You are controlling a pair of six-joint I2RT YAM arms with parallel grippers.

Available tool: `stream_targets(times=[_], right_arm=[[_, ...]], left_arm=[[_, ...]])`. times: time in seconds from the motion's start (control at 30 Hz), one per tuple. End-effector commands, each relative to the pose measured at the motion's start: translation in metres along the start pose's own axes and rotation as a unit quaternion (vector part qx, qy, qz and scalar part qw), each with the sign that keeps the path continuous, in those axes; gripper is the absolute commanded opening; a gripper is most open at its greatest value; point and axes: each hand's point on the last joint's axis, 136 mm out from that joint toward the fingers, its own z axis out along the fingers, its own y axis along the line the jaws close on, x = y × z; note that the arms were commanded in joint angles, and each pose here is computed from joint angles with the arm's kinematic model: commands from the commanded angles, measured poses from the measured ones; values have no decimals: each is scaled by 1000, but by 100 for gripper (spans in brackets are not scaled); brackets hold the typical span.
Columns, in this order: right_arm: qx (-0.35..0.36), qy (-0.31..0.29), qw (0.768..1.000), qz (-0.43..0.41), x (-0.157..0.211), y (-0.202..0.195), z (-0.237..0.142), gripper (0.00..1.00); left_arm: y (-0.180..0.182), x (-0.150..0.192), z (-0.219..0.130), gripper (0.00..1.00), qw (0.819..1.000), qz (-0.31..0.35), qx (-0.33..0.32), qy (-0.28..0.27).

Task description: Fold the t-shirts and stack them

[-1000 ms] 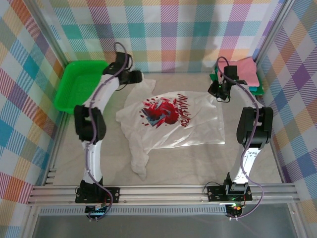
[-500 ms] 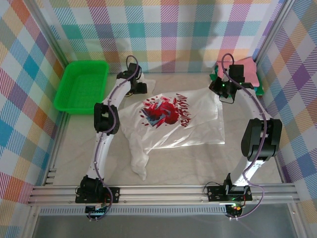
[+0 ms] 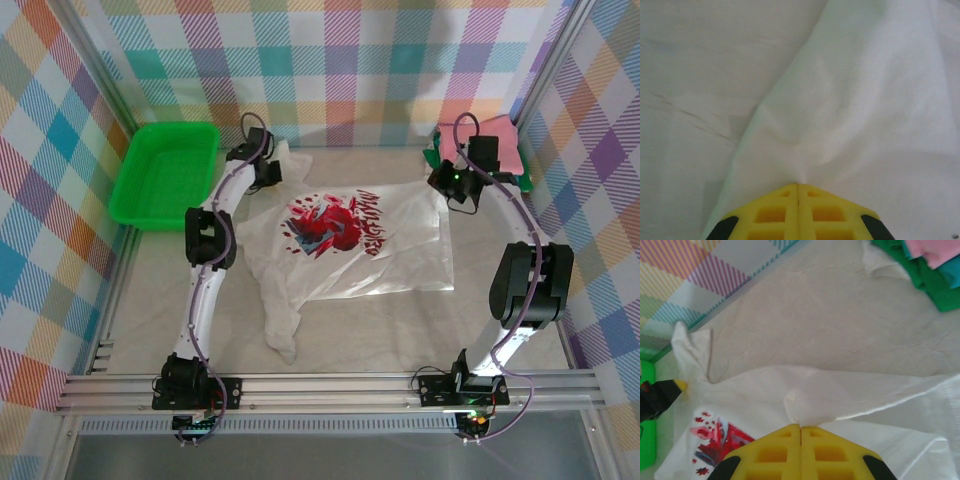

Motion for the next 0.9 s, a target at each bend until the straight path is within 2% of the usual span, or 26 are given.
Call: stream_targets(times=[0.0,0.17,0.33,0.37,0.4,0.43,0.5,0.53,0.63,0.67,0.7,0.8,0.87], right_arm=[[20,-6,1000,-10,-11,-7,6,0],[3,-1,1000,-8,-20,0,20,0],[-23,-1,1000,-14,-33,15,38,0],[-32,-4,999,-20,-37,20,42,3],[-41,-4,999,-23,-42,26,47,19],[-55,1,998,-27,-47,33,52,25],[-75,10,997,-30,-59,48,56,31],[-79,12,996,-33,-63,55,56,35],[-72,-10,996,-43,-73,66,42,44],[-69,-13,997,-45,-71,67,37,46],[-62,-13,997,-39,-68,65,31,47],[-41,-17,999,-18,-45,49,13,49],[-28,-24,999,-3,-22,35,2,50]], left_arm=[[54,-25,4,0,997,-59,-37,-31],[82,-52,3,0,991,-104,-35,-72],[61,-90,-11,0,986,-108,28,-126],[53,-96,-17,0,984,-109,45,-135],[45,-103,-25,5,982,-107,65,-143],[37,-110,-35,9,980,-106,78,-151],[26,-120,-60,11,978,-101,88,-163],[20,-124,-75,18,977,-97,93,-166],[-2,-133,-129,50,975,-72,110,-177],[-9,-134,-146,57,975,-63,114,-180],[-17,-134,-165,60,975,-55,119,-182],[-45,-124,-219,61,972,-32,136,-188],[-66,-104,-250,61,972,-15,147,-184]])
